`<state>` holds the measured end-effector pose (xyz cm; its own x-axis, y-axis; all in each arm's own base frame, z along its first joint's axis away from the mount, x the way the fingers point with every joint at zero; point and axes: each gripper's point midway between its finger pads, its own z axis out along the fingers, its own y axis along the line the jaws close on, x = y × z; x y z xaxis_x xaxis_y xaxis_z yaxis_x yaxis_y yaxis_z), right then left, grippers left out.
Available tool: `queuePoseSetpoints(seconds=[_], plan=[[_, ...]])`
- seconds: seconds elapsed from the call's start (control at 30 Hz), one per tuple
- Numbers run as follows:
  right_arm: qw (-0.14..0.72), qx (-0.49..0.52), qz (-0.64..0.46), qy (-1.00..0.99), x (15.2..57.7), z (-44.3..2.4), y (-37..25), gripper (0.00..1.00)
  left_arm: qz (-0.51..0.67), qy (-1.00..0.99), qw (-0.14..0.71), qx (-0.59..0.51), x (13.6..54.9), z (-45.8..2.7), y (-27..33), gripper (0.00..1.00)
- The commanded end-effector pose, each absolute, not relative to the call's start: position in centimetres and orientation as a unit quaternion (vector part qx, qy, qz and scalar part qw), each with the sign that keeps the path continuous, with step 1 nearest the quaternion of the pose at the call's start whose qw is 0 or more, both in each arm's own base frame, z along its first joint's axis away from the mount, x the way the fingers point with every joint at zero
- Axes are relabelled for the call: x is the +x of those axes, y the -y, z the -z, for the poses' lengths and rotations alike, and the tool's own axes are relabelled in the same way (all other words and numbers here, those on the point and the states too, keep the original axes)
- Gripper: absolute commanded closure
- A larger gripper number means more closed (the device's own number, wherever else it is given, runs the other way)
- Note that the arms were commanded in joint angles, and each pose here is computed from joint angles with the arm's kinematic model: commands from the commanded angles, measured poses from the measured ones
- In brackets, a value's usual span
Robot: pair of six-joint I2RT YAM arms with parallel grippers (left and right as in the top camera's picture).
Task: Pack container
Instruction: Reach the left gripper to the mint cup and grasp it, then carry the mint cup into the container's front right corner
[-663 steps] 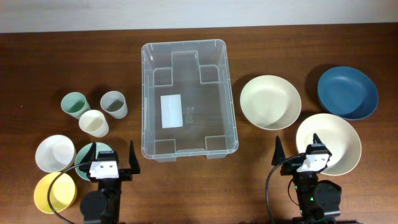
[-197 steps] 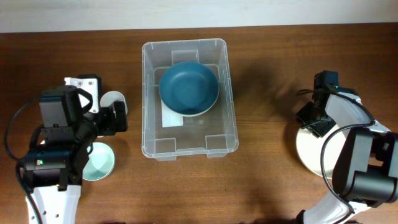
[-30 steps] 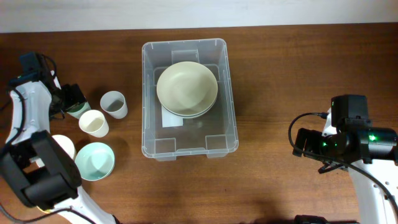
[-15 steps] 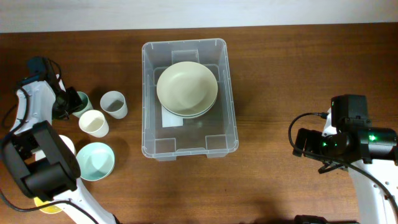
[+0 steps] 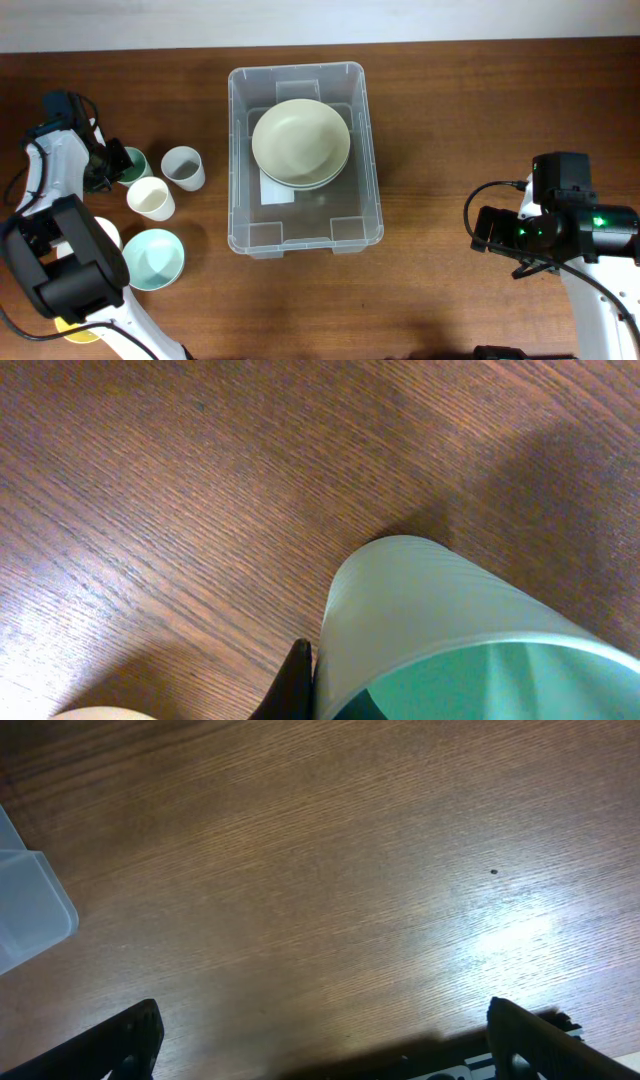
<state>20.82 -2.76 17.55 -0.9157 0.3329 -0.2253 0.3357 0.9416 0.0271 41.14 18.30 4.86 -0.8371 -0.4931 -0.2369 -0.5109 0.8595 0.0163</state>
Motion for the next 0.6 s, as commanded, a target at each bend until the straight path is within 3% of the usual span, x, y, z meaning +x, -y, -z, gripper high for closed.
queuePoseSetpoints(seconds=[0.0, 0.13, 0.33, 0.47, 0.57], plan=[[0.114, 0.169, 0.014, -0.979, 20.8, -17.5, 2.9, 0.01, -0.039, -0.956, 0.126, -0.262, 42.0, -5.8, -18.7, 1.00], [0.114, 0.169, 0.014, -0.979, 20.8, -17.5, 2.9, 0.01, -0.029, -0.954, 0.146, -0.259, 42.9, -9.9, -18.4, 1.00], [0.114, 0.163, 0.014, -0.980, 20.8, -17.5, 2.9, 0.01, -0.004, -0.949, 0.216, -0.228, 43.9, -20.9, -15.4, 1.00], [0.114, 0.164, 0.017, -0.980, 20.8, -17.5, 3.0, 0.01, 0.004, -0.950, 0.254, -0.180, 43.0, -27.3, -10.6, 1.00], [0.115, 0.170, 0.032, -0.978, 20.7, -17.5, 3.6, 0.01, 0.017, -0.958, 0.255, -0.129, 41.8, -29.2, -5.7, 1.00]])
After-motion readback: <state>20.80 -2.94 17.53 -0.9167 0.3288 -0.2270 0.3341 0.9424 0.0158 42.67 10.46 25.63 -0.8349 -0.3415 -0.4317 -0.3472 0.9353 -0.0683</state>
